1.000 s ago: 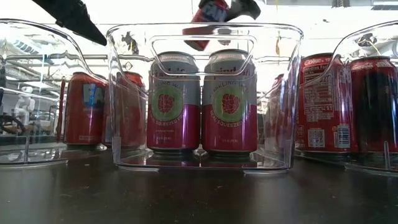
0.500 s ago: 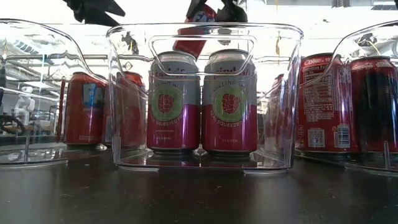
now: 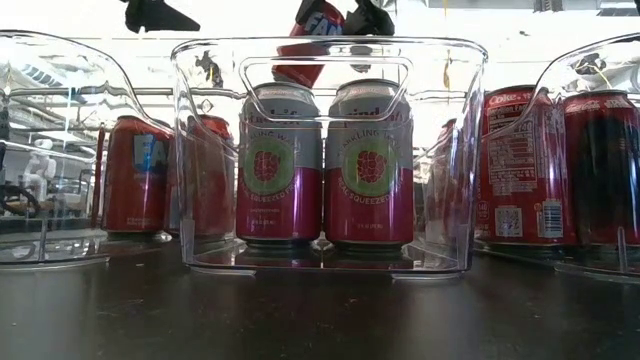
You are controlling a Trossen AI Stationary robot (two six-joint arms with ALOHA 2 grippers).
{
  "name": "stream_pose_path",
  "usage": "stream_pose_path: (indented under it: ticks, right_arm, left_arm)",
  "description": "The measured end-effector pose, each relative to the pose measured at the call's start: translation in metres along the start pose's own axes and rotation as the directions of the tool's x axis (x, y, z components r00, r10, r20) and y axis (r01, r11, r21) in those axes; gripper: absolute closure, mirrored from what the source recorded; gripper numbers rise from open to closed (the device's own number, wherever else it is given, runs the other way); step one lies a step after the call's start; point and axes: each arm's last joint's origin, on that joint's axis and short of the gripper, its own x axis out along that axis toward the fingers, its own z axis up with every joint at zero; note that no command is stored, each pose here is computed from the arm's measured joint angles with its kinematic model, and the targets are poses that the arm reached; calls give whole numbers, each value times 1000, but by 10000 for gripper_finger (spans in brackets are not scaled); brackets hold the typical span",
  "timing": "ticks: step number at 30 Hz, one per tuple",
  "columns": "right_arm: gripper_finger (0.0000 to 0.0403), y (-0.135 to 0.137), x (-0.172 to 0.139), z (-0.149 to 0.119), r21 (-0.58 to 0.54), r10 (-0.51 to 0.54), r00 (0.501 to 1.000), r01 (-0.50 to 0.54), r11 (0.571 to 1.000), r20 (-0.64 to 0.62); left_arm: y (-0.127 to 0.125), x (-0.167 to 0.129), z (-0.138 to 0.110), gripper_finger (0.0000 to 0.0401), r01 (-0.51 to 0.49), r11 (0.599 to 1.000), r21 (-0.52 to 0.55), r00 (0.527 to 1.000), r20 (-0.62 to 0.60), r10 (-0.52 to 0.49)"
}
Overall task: Sort soda cans
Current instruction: Put the orange soda can into the left transparent bin
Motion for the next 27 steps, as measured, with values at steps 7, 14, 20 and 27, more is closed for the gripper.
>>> stream_pose_path:
  ticks: [7, 14, 20, 27]
  right_arm:
    - [112, 2, 0, 1, -34, 38, 999, -38, 999, -8]
    - [112, 3, 0, -1, -64, 102, 994, -105, 992, -47]
    - [112, 4, -1, -1, -89, 124, 990, -129, 988, -62]
    - [112, 4, -1, -3, -112, 140, 986, -150, 982, -92]
  left_arm:
    - [-17, 24, -4, 13, 129, 990, -54, 990, -42, -132]
    - [-23, 57, -7, 13, 252, 967, -31, 959, -128, -254]
    - [-27, 80, -2, 13, 416, 909, -4, 905, -99, -414]
    - [-31, 101, 7, 13, 455, 890, 27, 886, -110, -449]
